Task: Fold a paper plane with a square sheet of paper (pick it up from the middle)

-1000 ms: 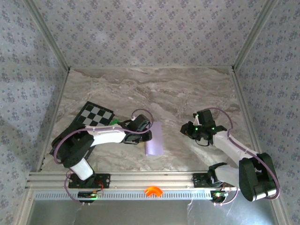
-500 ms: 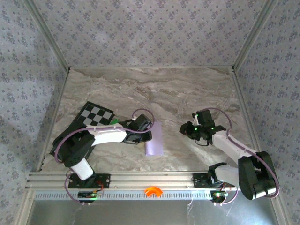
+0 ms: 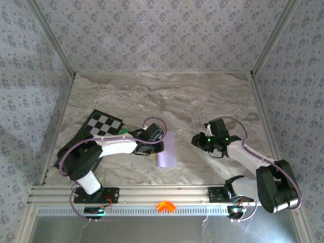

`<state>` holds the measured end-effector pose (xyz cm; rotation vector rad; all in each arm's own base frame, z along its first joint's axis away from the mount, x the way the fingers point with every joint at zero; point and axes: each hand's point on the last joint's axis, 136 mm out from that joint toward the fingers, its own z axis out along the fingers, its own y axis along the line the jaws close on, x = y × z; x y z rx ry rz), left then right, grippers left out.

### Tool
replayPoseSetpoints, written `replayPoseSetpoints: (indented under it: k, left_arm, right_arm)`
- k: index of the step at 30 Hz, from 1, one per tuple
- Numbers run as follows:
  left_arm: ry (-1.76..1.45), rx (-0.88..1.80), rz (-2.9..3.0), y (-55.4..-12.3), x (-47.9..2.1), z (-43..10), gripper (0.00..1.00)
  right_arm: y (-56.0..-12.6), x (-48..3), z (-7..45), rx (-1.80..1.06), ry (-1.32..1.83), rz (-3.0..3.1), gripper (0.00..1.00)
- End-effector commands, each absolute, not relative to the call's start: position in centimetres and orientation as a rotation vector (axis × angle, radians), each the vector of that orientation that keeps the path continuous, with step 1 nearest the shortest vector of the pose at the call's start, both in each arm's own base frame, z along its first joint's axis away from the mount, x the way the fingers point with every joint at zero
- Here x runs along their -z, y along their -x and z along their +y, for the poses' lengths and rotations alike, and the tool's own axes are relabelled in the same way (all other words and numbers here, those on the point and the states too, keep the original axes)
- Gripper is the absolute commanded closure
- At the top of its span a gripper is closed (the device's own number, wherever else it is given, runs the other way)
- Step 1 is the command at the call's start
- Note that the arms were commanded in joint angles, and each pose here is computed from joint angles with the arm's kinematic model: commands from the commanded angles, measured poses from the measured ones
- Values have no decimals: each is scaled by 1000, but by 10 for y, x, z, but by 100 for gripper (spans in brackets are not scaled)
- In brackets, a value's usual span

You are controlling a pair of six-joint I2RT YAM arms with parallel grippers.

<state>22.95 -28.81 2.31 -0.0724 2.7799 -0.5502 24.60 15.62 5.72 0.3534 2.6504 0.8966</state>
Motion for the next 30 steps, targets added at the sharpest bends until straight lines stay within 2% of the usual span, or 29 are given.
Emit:
replayPoseSetpoints:
  k: [1,30]
  left_arm:
    - [57,329,2826,-226,-1,-259,66]
    - [2,313,2842,-227,4,-264,60]
  right_arm:
    - [-245,-56,159,-907,-364,2661,76]
    - [-244,-53,166,-893,-339,2675,75]
